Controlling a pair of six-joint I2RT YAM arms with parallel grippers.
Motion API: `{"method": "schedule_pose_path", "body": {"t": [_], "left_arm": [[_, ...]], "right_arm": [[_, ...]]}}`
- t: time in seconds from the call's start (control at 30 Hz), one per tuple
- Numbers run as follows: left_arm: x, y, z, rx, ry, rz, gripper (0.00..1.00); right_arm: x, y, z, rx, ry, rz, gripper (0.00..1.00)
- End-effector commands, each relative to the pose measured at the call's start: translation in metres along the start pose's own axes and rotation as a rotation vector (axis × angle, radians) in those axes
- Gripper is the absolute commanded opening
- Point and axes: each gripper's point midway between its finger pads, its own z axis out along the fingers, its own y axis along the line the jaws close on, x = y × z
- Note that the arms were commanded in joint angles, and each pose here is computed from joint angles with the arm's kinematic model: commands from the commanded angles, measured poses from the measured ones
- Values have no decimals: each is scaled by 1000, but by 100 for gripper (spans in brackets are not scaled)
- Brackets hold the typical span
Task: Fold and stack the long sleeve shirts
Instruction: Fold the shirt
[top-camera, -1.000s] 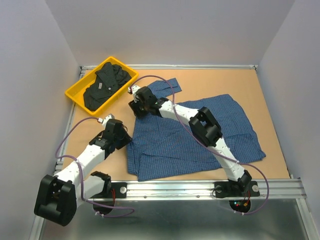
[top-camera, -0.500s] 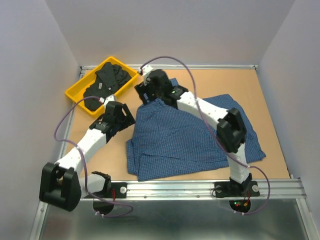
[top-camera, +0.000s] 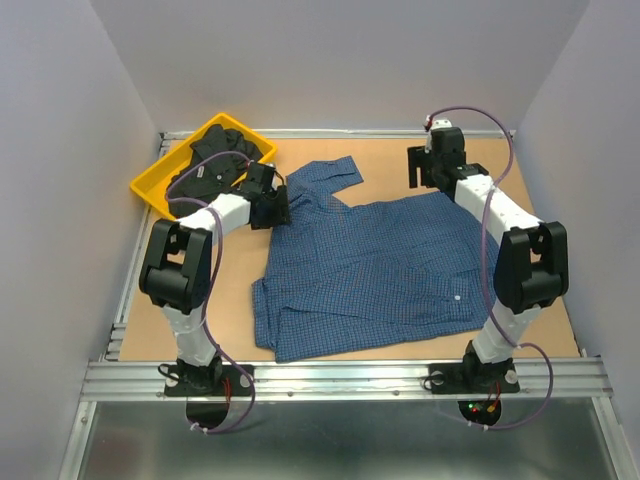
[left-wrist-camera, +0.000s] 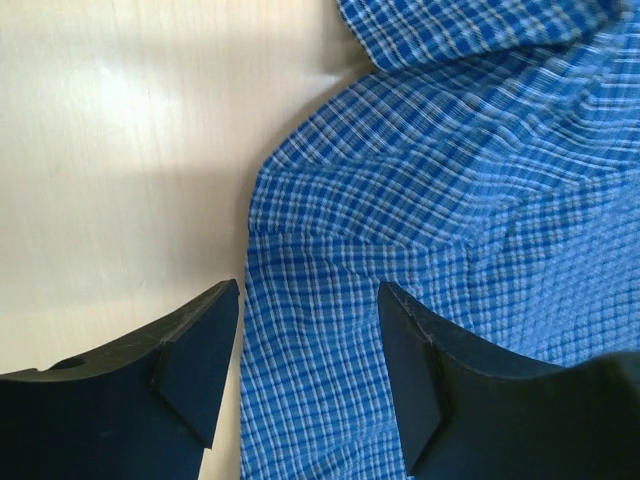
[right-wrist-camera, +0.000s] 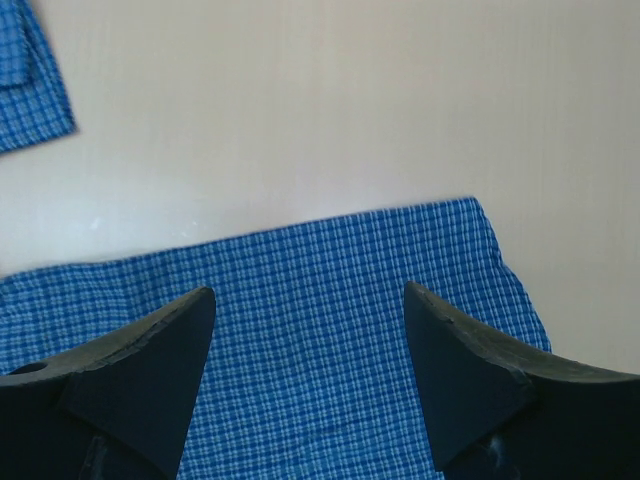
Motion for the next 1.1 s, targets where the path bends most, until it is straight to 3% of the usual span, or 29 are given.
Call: {"method": "schedule_pose_path", "body": {"t": [0.0, 0.23, 0.53, 0.63, 0.67, 0.77, 0.93, 1.07], "left_arm": [[-12, 4, 5, 14, 23, 44, 66], [-11, 18, 21, -37, 61, 62, 64], [14, 12, 36, 39, 159, 73, 55], [13, 11, 39, 45, 163, 72, 48], [11, 11, 39, 43, 156, 73, 40], [10, 10, 42, 46, 157, 76, 36], [11, 7, 43, 64, 167, 84, 5], [6, 5, 41, 70, 154, 93, 0]], "right_arm": [[-11, -21, -18, 8, -49, 44, 80], [0, -33, -9, 16, -24, 109, 80], [9, -46, -2, 55, -8, 133, 80], [11, -54, 1, 72, -3, 143, 80], [12, -59, 3, 83, 1, 148, 80], [15, -66, 7, 102, 4, 165, 80], [26, -95, 19, 156, 31, 208, 79], [37, -124, 34, 184, 58, 262, 77]]}}
